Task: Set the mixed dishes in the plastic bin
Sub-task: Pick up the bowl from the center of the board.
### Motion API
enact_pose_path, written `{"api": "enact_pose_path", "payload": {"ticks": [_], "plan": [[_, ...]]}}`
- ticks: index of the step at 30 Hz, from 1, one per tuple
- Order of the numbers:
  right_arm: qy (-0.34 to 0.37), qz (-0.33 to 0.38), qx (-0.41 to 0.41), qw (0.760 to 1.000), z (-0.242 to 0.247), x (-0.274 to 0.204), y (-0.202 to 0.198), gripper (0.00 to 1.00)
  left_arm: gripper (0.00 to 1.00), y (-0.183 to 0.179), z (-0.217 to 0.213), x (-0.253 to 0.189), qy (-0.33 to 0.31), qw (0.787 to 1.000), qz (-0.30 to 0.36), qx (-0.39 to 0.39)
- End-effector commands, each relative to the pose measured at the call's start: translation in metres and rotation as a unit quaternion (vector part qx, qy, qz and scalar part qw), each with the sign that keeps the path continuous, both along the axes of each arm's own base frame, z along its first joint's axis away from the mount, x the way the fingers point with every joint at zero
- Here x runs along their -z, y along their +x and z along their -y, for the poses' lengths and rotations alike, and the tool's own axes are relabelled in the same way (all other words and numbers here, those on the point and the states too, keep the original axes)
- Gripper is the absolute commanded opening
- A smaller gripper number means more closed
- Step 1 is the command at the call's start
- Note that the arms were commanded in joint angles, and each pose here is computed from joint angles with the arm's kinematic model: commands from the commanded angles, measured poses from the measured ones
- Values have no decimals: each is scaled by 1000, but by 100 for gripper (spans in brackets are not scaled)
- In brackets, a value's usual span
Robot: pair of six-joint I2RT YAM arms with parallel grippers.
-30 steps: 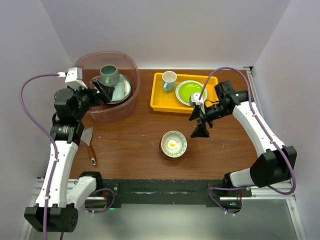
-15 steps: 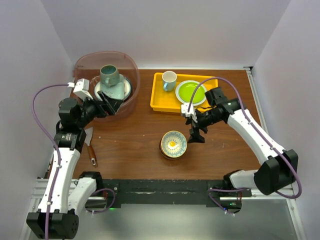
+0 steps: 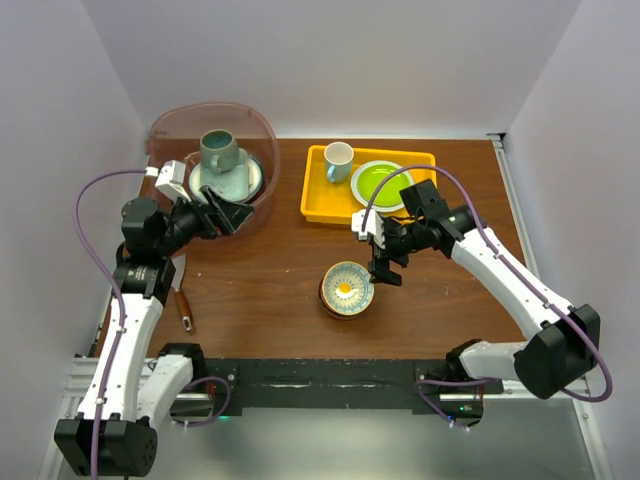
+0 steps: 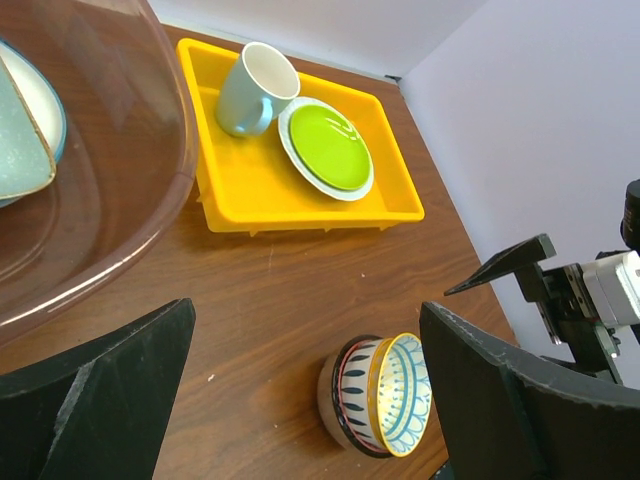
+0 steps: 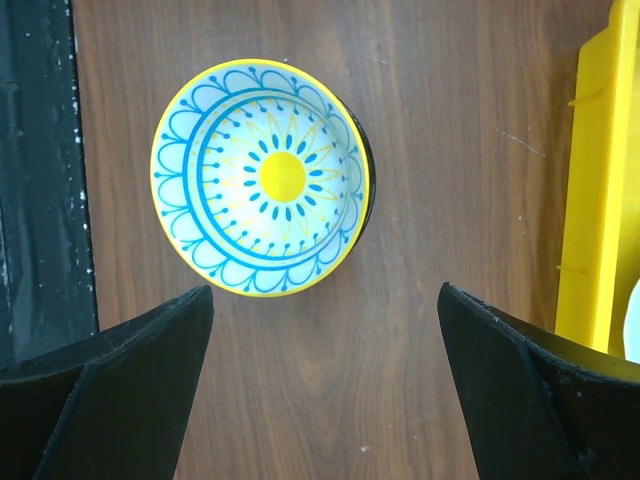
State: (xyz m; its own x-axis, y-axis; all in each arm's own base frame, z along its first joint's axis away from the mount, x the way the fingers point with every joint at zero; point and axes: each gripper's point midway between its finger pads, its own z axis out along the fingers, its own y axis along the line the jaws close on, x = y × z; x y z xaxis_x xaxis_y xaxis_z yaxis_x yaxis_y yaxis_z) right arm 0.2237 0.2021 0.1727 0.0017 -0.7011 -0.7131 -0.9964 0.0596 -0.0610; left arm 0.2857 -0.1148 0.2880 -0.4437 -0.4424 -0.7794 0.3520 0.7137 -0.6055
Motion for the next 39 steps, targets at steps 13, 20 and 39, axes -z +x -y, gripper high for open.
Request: {"api": "enact_pose_path", "payload": {"ticks": [13, 20, 39], "plan": [[-40, 55, 3, 998, -3, 6, 14, 98, 100, -4, 6, -7, -18, 1000, 12, 19], [-56, 74, -9, 996, -5, 7, 16, 98, 100, -5, 6, -7, -19, 1000, 10, 19], [-74, 106, -49, 990, -22, 3, 18, 98, 100, -7, 6, -4, -15, 1000, 7, 20]]}}
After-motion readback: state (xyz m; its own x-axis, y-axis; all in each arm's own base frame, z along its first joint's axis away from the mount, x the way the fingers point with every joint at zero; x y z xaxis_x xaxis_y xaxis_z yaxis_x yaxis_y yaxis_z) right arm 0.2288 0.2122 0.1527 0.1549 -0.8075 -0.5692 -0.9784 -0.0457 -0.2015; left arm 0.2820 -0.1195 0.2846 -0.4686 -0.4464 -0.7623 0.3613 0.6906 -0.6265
